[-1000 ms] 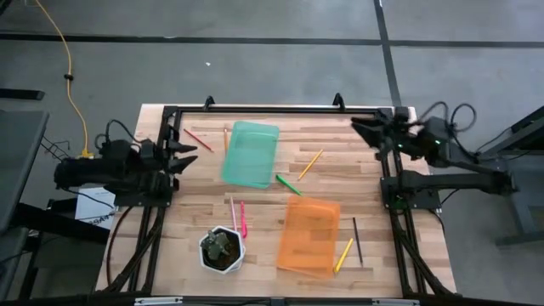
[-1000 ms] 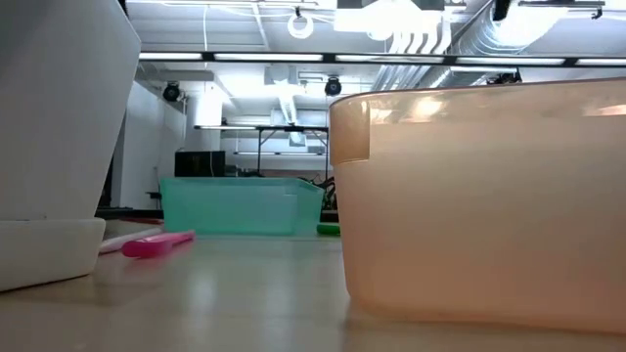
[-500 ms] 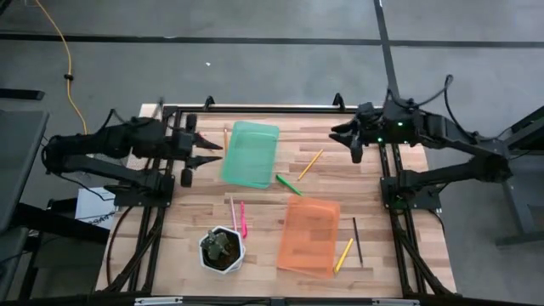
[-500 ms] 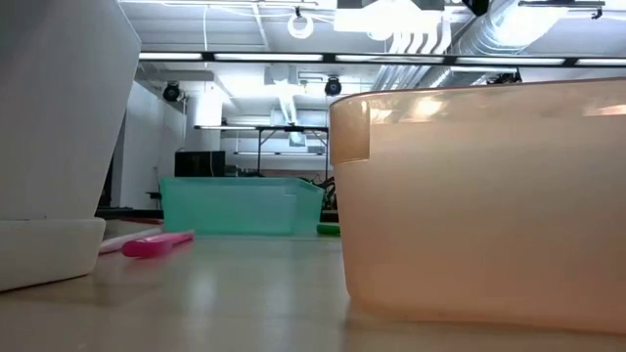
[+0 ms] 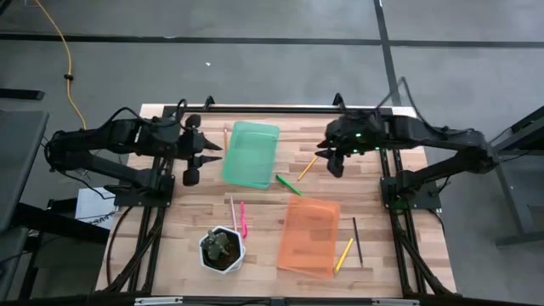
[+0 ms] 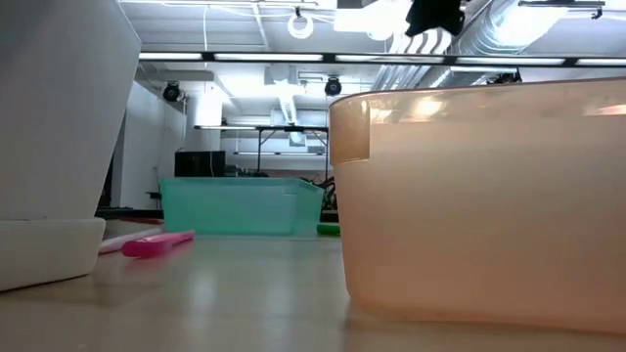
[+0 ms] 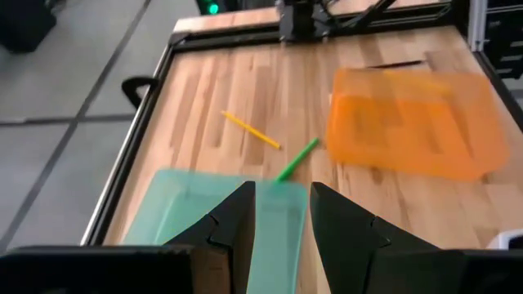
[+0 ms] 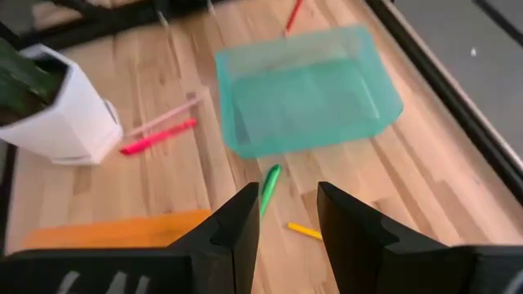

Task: Sort pens & pencils
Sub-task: Put the yellow pencil into the green bin

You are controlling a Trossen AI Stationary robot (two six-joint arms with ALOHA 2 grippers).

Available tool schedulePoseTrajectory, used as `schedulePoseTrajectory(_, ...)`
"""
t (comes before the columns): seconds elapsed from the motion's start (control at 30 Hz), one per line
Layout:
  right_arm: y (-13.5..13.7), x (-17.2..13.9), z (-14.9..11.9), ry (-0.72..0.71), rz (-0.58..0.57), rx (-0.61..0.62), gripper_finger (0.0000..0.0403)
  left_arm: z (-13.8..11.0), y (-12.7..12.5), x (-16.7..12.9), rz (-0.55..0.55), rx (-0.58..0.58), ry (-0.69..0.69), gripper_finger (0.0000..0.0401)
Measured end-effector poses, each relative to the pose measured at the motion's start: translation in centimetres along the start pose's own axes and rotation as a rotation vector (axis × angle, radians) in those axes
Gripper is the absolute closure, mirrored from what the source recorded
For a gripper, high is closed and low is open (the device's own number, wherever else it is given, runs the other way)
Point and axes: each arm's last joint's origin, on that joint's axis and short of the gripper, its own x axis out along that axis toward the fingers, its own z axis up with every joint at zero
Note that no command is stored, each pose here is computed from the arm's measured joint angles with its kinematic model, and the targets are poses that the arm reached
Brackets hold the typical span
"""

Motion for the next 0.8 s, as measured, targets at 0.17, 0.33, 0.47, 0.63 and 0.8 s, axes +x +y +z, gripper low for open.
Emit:
schedulePoseTrajectory(0.17,0.1,3.6,0.0,0.106,0.001,0.022,0.0286,-1.0,0.1,-0.9,0.013,-0.032,0.031,0.0293)
schedulePoseTrajectory(0.33,0.4,6.9,0.2,0.161,0.055,0.097,0.0286,-2.3,0.0,-0.8,0.026,-0.057,0.064,0.0293)
schedulePoseTrajectory(0.47,0.6,9.4,0.4,0.207,0.083,0.118,0.0286,-4.1,-0.1,-0.2,0.045,-0.083,0.099,0.0293)
schedulePoseTrajectory(0.63,0.5,11.7,0.6,0.331,0.044,0.001,0.0286,-6.5,-0.4,0.3,0.045,-0.128,0.117,0.0293)
schedulePoseTrajectory(0.8,-0.3,13.2,0.3,0.433,-0.007,-0.143,0.0286,-8.4,-0.6,0.1,0.032,-0.191,0.100,0.0293)
